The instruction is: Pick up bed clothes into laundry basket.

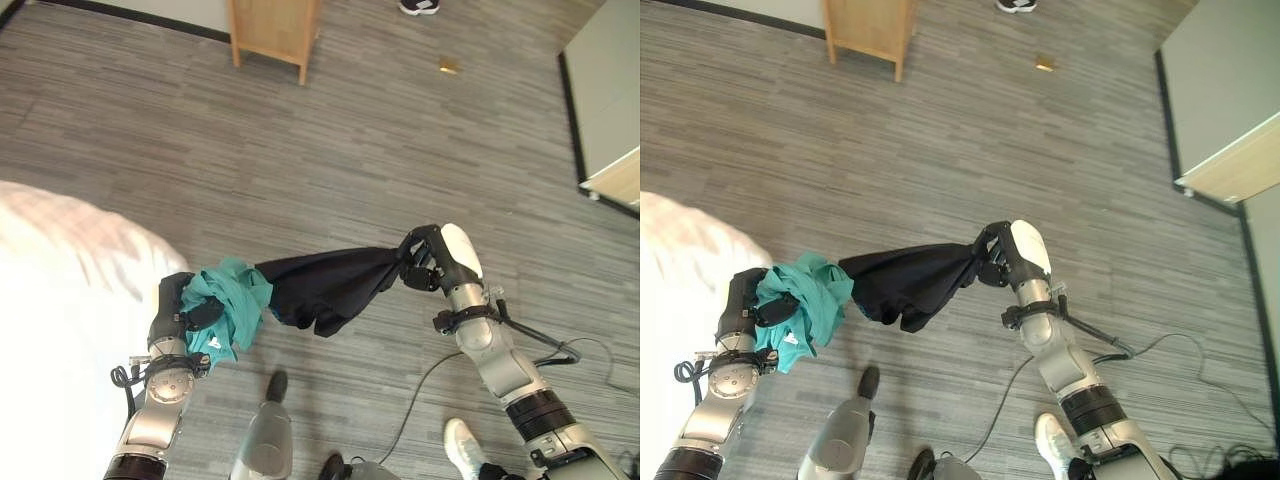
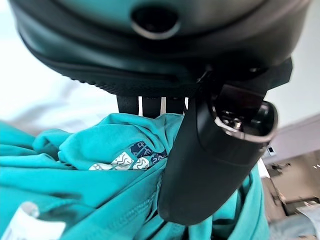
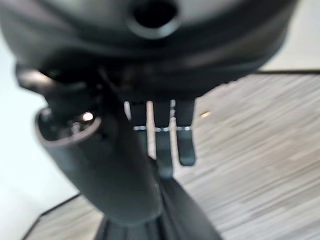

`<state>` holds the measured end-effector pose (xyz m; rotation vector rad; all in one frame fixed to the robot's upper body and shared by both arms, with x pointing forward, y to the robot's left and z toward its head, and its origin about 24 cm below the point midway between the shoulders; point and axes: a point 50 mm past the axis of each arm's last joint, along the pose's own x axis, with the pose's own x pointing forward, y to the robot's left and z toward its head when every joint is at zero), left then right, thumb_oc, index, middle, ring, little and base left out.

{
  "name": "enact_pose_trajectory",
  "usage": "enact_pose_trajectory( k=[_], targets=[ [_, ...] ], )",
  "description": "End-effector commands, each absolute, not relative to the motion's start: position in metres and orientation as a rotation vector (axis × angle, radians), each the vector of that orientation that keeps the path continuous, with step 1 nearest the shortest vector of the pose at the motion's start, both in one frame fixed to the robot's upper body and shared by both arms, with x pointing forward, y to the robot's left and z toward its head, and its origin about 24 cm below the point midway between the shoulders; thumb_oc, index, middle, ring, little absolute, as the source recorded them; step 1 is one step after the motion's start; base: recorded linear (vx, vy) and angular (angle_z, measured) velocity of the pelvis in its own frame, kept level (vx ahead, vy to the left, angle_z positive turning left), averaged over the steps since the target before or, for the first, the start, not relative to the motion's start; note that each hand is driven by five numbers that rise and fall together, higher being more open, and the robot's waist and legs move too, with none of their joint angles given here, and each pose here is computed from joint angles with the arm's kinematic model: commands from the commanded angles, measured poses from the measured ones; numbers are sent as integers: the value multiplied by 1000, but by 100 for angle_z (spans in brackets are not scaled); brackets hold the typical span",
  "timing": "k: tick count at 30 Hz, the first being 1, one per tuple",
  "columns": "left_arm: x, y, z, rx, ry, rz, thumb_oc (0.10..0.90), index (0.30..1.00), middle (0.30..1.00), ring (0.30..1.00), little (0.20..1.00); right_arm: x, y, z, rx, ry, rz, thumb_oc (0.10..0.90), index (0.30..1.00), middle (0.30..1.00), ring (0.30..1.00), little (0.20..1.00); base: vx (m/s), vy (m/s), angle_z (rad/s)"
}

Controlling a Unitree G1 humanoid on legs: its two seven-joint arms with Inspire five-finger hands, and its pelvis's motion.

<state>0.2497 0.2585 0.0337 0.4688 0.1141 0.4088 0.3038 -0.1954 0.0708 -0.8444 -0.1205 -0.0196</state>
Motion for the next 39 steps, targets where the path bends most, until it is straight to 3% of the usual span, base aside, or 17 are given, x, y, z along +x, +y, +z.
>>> enact_pose_trajectory(
  k=[1, 12, 17, 23, 29, 38, 39],
  targets=[
    [274, 245, 94, 535, -209, 393, 400, 300, 300, 300, 300, 309, -211, 116, -814, -319, -183, 400, 300, 300, 300, 300, 545, 35, 36],
    [275, 257, 83, 600, -160, 423, 400, 300, 300, 300, 300, 301, -198, 93, -810, -262, -99, 400, 300, 300, 300, 300, 749, -75, 51],
    [252, 268, 63, 581, -80, 445, 400, 300, 300, 300, 300, 299, -194, 86, -822, -234, -26, 400, 300, 300, 300, 300, 686, -160, 103],
    [257, 263, 80, 528, -159, 417, 400, 300, 300, 300, 300, 308, -180, 97, -709, -265, 31, 400, 300, 300, 300, 300, 294, -118, -55],
    [257, 266, 81, 568, -151, 445, 400, 300, 300, 300, 300, 309, -200, 100, -790, -262, -38, 400, 300, 300, 300, 300, 336, 110, -15],
    [242, 268, 69, 544, -112, 433, 400, 300, 300, 300, 300, 290, -191, 81, -715, -222, 38, 400, 300, 300, 300, 300, 193, 114, 5],
    [141, 321, -91, 207, 728, 739, 400, 300, 300, 300, 300, 257, -312, 16, -706, 310, -314, 400, 300, 300, 300, 300, -291, 252, -6]
  ],
)
